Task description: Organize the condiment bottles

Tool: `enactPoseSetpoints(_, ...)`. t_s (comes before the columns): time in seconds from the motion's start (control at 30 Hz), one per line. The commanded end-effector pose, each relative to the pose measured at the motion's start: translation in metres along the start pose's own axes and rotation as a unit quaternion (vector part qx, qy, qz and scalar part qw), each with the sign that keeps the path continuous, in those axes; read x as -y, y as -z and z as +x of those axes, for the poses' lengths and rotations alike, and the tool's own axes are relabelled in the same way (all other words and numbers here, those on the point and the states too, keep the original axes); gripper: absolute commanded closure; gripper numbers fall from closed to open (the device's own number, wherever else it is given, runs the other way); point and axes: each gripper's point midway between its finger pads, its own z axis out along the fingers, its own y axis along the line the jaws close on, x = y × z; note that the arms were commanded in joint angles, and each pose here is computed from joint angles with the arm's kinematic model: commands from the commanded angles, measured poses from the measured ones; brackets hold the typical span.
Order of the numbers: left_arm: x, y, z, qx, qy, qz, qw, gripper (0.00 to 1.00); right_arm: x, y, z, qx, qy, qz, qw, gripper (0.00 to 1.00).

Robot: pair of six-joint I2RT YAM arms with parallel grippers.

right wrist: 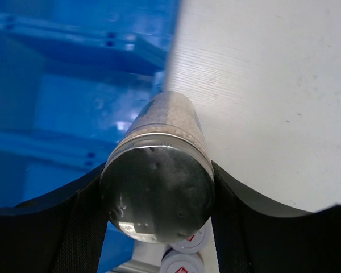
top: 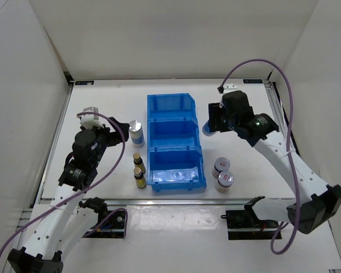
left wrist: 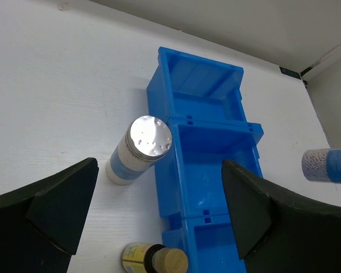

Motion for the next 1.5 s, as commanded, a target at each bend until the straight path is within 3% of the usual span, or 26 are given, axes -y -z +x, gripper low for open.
enactPoseSetpoints(0.0,-0.007,-0.002,0.001,0.006,0.01,-0.019,1.0,0.0,-0.035,0.038,-0.037,0.062,0.024,-0.09,0.994,1.0)
enactPoseSetpoints(0.13,-0.011,-0.003,0.004,0.001,0.013,-0.032,0.999,0.0,-0.077,0.054,-0.017,0.023,0.055,-0.174,0.983,1.0)
enactPoseSetpoints(0.4,-0.017,-0.006,0.009,-0.006,0.011,-0.047,0.999,0.0,-0.114,0.06,0.043,-0.039,0.08,-0.23,0.969,1.0)
enactPoseSetpoints(0.63,-0.02,-0.008,0.013,-0.012,0.009,-0.055,0.998,0.0,-0.122,0.049,0.074,-0.065,0.087,-0.22,0.969,1.0)
enactPoseSetpoints(0.83,-0.021,-0.009,0.015,-0.016,0.008,-0.057,0.998,0.0,-0.113,0.013,0.113,-0.108,0.087,-0.174,0.975,0.98)
enactPoseSetpoints(0.87,-0.021,-0.009,0.015,-0.016,0.008,-0.057,0.998,0.0,-0.112,0.008,0.12,-0.115,0.089,-0.17,0.975,0.93)
enactPoseSetpoints(0.9,-0.021,-0.009,0.015,-0.016,0.008,-0.057,0.998,0.0,-0.109,-0.003,0.127,-0.123,0.079,-0.152,0.977,0.78)
enactPoseSetpoints(0.93,-0.021,-0.009,0.015,-0.016,0.008,-0.057,0.998,0.0,-0.11,-0.005,0.129,-0.125,0.085,-0.146,0.978,0.72)
enactPoseSetpoints(1.03,-0.022,-0.011,0.017,-0.02,0.007,-0.059,0.998,0.0,-0.112,-0.015,0.14,-0.14,0.076,-0.133,0.978,0.63)
enactPoseSetpoints(1.1,-0.021,-0.011,0.018,-0.022,0.007,-0.055,0.998,0.0,-0.112,-0.02,0.145,-0.149,0.078,-0.129,0.977,0.43)
enactPoseSetpoints(1.2,-0.019,-0.011,0.019,-0.025,0.002,-0.05,0.998,0.0,-0.116,-0.015,0.135,-0.135,0.08,-0.12,0.98,0.0)
enactPoseSetpoints(1.3,-0.019,-0.014,0.026,-0.04,-0.005,-0.046,0.998,0.0,-0.11,-0.007,0.12,-0.118,0.078,-0.107,0.984,0.0)
enactPoseSetpoints(1.47,-0.007,-0.019,0.031,-0.063,-0.02,-0.015,0.998,0.0,-0.101,0.041,0.062,-0.011,0.041,-0.127,0.991,0.0)
